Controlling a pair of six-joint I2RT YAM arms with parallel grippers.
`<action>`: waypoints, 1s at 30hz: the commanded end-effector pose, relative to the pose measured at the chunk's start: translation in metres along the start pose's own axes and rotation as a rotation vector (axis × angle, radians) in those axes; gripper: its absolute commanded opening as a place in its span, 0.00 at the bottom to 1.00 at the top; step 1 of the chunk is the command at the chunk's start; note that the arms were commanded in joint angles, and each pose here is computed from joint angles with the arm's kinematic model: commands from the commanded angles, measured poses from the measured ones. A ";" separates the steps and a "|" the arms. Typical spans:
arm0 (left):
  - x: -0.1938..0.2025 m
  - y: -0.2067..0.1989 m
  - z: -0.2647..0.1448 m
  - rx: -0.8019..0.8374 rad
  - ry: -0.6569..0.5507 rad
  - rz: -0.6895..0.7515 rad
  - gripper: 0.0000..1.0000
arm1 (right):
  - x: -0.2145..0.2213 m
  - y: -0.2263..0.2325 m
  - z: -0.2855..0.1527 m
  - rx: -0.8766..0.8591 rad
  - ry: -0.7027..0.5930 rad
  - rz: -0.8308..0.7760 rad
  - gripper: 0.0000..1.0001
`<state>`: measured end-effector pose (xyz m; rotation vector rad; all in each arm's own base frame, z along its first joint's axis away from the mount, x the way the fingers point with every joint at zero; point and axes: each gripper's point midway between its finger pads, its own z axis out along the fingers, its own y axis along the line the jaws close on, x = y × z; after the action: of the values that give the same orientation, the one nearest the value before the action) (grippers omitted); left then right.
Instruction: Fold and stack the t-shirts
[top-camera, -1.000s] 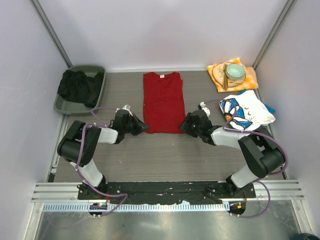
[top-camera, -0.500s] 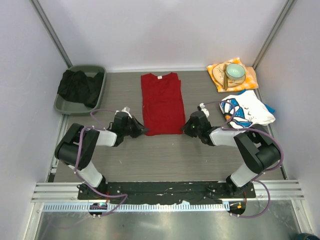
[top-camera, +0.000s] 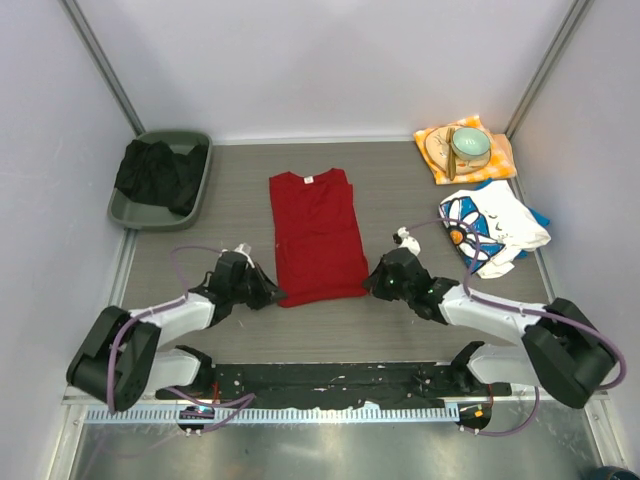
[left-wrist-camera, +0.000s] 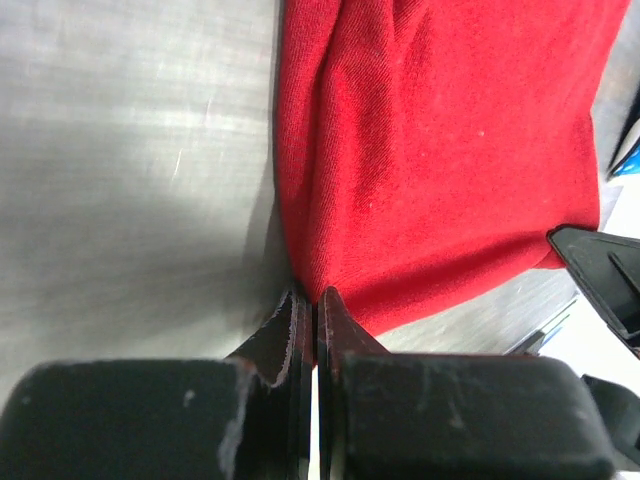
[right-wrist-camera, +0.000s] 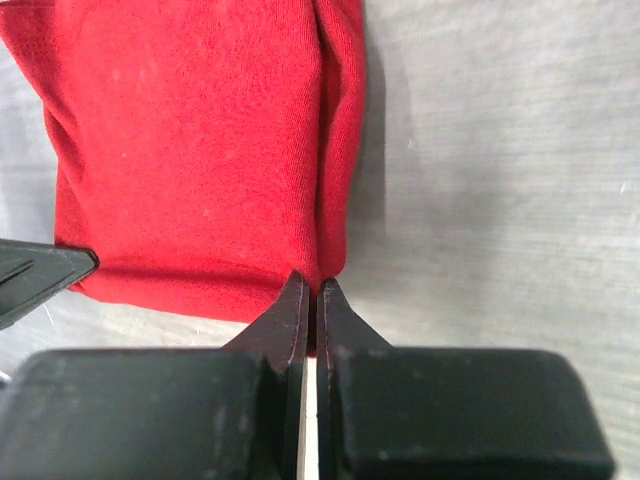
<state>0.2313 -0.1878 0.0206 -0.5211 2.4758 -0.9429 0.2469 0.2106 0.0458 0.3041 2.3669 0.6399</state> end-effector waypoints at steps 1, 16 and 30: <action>0.034 0.047 -0.026 -0.179 0.052 -0.002 0.00 | 0.017 -0.024 -0.021 0.091 -0.026 -0.037 0.01; -0.039 -0.044 -0.083 -0.112 -0.185 0.152 0.00 | -0.060 0.069 -0.053 -0.027 -0.227 -0.194 0.01; -0.142 -0.119 -0.073 -0.053 -0.362 0.130 0.00 | -0.170 0.122 -0.036 -0.047 -0.390 -0.214 0.01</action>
<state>0.2963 -0.1709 0.1626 -0.4640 2.2905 -0.6580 0.3257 0.2391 0.1850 0.1294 2.0905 0.4653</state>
